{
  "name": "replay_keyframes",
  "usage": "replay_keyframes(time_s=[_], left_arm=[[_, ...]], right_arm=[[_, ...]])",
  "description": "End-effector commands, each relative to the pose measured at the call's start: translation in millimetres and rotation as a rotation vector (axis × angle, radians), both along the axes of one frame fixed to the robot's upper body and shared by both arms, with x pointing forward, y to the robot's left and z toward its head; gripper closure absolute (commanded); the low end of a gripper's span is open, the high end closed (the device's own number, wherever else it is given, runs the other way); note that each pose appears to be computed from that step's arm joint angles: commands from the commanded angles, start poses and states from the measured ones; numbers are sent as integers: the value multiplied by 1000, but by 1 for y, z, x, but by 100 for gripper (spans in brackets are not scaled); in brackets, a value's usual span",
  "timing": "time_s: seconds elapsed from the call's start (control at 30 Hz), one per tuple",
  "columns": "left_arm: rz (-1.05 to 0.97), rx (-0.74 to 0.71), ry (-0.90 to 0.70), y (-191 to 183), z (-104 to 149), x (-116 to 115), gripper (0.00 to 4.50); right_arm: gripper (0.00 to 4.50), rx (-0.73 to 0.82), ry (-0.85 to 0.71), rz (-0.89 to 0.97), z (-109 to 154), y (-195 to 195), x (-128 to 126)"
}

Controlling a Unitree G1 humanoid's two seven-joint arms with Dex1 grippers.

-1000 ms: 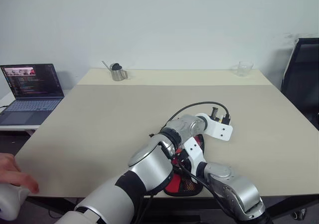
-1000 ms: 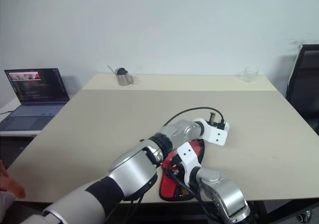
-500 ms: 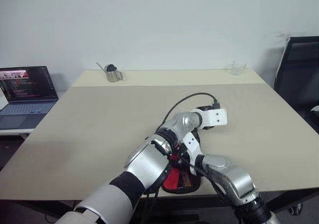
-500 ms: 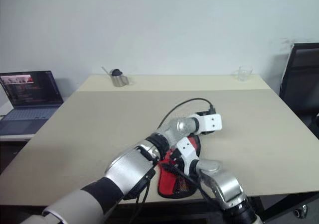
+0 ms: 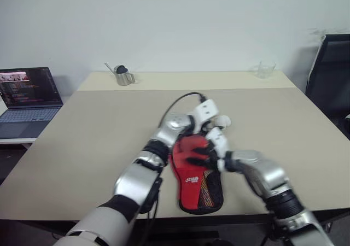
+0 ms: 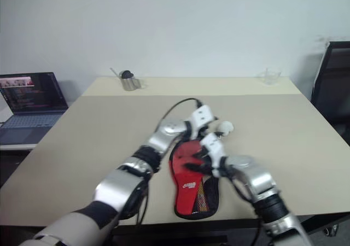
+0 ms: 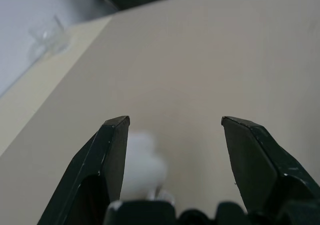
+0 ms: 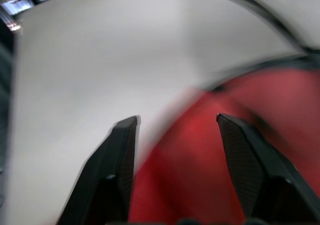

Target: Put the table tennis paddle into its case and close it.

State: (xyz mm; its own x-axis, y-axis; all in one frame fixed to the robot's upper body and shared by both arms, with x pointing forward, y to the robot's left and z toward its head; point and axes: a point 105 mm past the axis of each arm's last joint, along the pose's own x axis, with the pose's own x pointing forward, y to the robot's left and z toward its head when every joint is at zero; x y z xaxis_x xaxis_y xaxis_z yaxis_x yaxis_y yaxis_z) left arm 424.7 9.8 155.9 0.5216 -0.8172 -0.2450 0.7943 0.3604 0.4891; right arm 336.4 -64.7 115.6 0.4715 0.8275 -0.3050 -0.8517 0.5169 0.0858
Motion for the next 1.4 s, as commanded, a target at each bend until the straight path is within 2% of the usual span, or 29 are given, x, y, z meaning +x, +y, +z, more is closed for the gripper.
replay_keyframes(time_s=[0.03, 0.2, 0.33, 0.47, 0.6, 0.77, 0.83, 0.93, 1.07, 1.23, 1.33, 1.4], left_arm=[[-6, -132, -56, 25, 40, -2, 131], [25, -187, -63, 61, 60, -8, 131], [-18, -120, -46, 72, 46, -22, 131], [-71, -32, 62, 64, 18, -49, 131], [-51, -28, 137, 63, 0, -58, 131], [-27, -27, 190, 59, -10, -62, 131], [10, -5, 208, 61, -16, -60, 131], [138, 5, 246, 66, -29, -48, 131], [119, -83, 304, 51, -38, -56, 131], [132, -91, 370, 37, -67, -68, 131], [187, -135, 382, 38, -82, -67, 131], [234, -218, 404, 41, -87, -65, 131]], right_arm=[[180, 104, -111, 51, 60, -15, -1], [180, 96, -152, 15, 89, -44, 0], [180, 19, -204, -34, 94, -67, 8], [180, 15, -298, -297, 111, -95, 54], [180, 65, -306, -372, 118, -94, 72], [180, 47, -317, -327, 112, -72, 79], [180, 19, -320, -394, 109, -73, 91], [180, 13, -247, -622, 97, -87, 117], [180, -7, -216, -684, 82, -85, 129], [180, -29, -179, -737, 67, -82, 137], [180, -8, -147, -749, 64, -77, 139], [180, -6, -145, -748, 65, -74, 140]])
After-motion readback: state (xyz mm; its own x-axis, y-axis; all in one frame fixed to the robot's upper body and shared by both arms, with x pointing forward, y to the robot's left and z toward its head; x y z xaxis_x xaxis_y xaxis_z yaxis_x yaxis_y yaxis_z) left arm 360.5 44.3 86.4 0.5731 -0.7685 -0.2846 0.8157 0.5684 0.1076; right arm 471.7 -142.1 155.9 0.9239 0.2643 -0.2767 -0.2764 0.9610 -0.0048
